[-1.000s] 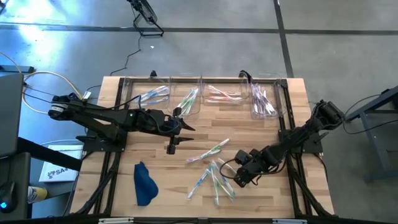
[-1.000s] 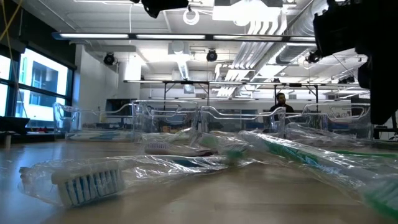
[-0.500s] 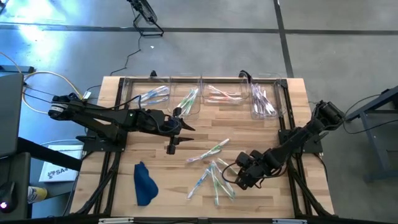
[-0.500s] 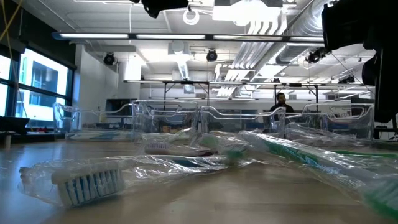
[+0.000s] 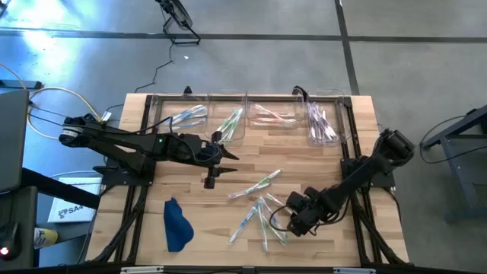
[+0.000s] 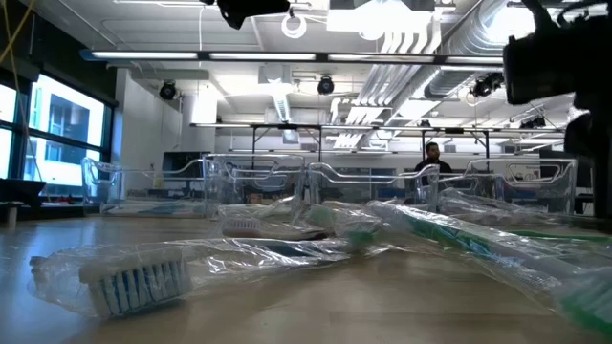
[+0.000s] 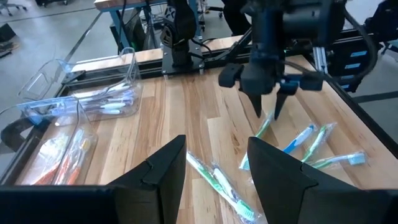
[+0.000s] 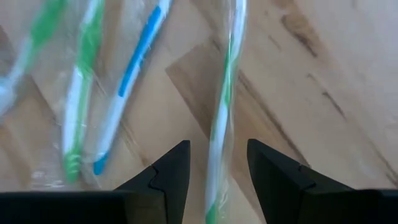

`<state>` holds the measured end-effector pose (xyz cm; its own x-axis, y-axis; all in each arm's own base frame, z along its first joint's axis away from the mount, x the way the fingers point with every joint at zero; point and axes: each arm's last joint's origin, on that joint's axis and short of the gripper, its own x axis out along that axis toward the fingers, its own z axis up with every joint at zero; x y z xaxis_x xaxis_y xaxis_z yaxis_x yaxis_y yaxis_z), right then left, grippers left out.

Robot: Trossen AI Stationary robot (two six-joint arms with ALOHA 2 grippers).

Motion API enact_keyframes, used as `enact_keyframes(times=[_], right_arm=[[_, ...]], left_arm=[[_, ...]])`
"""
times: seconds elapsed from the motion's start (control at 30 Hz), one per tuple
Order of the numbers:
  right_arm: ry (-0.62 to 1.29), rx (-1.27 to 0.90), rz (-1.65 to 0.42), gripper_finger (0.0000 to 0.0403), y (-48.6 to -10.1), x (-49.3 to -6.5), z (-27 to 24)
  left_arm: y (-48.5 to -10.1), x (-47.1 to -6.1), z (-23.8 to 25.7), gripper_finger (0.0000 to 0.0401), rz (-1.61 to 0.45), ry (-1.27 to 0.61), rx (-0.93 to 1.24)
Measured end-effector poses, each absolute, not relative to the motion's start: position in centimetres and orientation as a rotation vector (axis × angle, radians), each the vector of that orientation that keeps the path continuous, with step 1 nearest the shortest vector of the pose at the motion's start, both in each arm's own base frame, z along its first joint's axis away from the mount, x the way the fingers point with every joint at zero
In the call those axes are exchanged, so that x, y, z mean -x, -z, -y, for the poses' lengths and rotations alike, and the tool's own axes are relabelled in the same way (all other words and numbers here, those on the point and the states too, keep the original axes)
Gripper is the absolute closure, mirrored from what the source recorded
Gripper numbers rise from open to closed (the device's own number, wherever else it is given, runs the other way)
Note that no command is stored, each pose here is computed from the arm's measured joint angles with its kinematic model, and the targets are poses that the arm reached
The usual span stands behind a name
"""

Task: Pick & Place Toothbrushes
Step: Put the green toothbrush into the middle left transparent bin

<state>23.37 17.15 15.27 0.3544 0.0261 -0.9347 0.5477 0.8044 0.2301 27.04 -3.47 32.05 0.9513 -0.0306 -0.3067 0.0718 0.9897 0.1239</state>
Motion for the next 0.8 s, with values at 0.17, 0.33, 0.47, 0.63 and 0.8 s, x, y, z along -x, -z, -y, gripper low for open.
enact_keyframes(times=[0.17, 0.33, 0.47, 0.63, 0.8], right_arm=[[0.358, -0.558, -1.203, 0.0251, -14.0, -23.5, -17.8], [0.372, -0.534, -1.22, 0.0251, -13.1, -23.4, -18.2], [0.392, -0.541, -1.215, 0.0251, -13.0, -23.5, -18.2], [0.397, -0.545, -1.222, 0.0263, -13.0, -23.5, -18.0], [0.409, -0.536, -1.224, 0.0317, -12.8, -23.4, -17.9]], left_arm=[[-32.0, -27.0, 3.5, 0.0235, -0.31, 0.052, -0.134], [-32.0, -27.0, 3.5, 0.0235, -0.31, 0.052, -0.134], [-32.0, -27.0, 3.5, 0.0235, -0.309, 0.053, -0.134], [-32.0, -27.0, 3.5, 0.0235, -0.309, 0.053, -0.133], [-32.0, -27.0, 3.5, 0.0235, -0.31, 0.051, -0.119]])
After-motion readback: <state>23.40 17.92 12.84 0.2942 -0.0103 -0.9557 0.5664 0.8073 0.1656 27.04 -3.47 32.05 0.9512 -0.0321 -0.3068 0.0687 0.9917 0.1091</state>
